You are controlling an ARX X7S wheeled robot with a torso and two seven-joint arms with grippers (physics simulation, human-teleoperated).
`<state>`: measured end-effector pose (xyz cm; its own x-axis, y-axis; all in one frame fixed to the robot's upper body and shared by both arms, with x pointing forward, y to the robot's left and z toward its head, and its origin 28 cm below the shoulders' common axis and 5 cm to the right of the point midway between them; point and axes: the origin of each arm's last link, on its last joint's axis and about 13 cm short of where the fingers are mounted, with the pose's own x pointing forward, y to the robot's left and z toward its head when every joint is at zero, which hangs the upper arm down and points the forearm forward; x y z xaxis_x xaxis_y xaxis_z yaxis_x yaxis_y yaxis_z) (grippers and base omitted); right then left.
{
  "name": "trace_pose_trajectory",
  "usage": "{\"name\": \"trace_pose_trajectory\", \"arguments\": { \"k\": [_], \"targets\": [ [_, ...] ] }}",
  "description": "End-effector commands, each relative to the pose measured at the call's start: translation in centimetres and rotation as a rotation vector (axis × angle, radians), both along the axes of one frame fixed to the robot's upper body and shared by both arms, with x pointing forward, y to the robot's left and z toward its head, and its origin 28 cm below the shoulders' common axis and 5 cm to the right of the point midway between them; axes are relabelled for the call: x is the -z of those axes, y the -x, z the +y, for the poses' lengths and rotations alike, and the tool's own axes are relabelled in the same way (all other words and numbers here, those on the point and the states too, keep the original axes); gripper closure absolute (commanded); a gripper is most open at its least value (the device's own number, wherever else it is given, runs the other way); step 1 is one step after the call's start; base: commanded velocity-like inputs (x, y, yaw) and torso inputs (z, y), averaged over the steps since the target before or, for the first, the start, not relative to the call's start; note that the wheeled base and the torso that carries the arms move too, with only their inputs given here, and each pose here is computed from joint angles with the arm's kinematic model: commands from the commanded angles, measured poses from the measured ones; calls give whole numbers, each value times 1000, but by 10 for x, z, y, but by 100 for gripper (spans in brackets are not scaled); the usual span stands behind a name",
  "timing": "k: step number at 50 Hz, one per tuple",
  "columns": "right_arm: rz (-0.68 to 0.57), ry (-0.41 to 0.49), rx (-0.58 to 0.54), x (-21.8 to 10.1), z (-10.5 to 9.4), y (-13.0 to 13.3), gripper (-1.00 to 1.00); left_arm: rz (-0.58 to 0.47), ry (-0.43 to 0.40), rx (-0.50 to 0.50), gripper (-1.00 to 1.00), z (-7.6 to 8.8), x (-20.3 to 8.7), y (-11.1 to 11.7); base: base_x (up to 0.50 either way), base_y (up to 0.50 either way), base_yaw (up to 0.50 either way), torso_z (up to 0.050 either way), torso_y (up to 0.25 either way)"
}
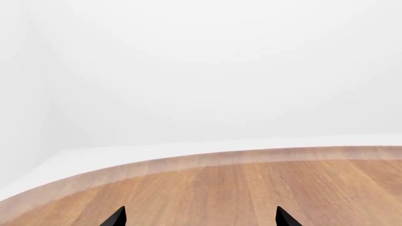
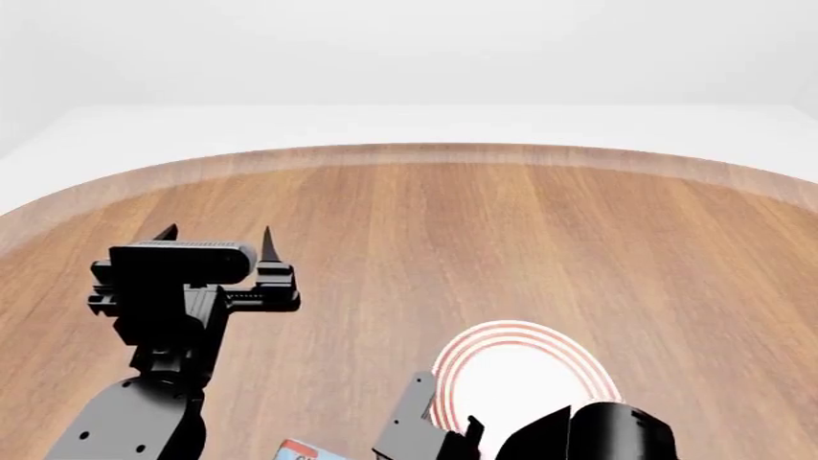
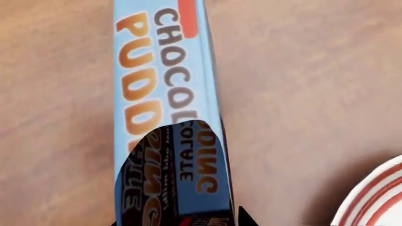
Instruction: Put the chocolate pudding to the right of the plate.
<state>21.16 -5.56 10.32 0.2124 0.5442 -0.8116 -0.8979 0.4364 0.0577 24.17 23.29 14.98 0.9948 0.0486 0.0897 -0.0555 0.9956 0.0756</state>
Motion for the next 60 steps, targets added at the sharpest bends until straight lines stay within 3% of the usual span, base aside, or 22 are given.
{"name": "trace_pose_trajectory", "arguments": {
  "k": [1,7,21,25,38,45,52,60],
  "targets": [
    [-119,-54,-11,-42,-4,5,100,-2,0,-4,-100,0,-1,1,0,0,0,0,0],
    [-209,-55,68,-76,-17,-5,100,-5,3,-6,-100,1,-2,2,0,0,0,0,0],
    [-259,45,408,-83,-57,-63,100,-12,10,-6,-100,3,-3,3,0,0,0,0,0],
    [-251,38,496,-85,-70,-76,100,-15,12,-12,-100,4,-4,3,0,0,0,0,0],
    [-175,-14,704,-79,-104,-75,100,-10,10,-14,-100,4,-2,3,0,0,0,0,0],
    [-187,-16,746,-71,-110,-61,100,-8,13,-15,-100,5,0,2,0,0,0,0,0],
    [-75,-7,813,-60,-118,-54,100,-9,12,-16,-100,5,-1,3,0,0,0,0,0],
    [-121,-21,924,-66,-133,-62,100,-9,13,-15,-100,5,0,3,0,0,0,0,0]
  ]
}}
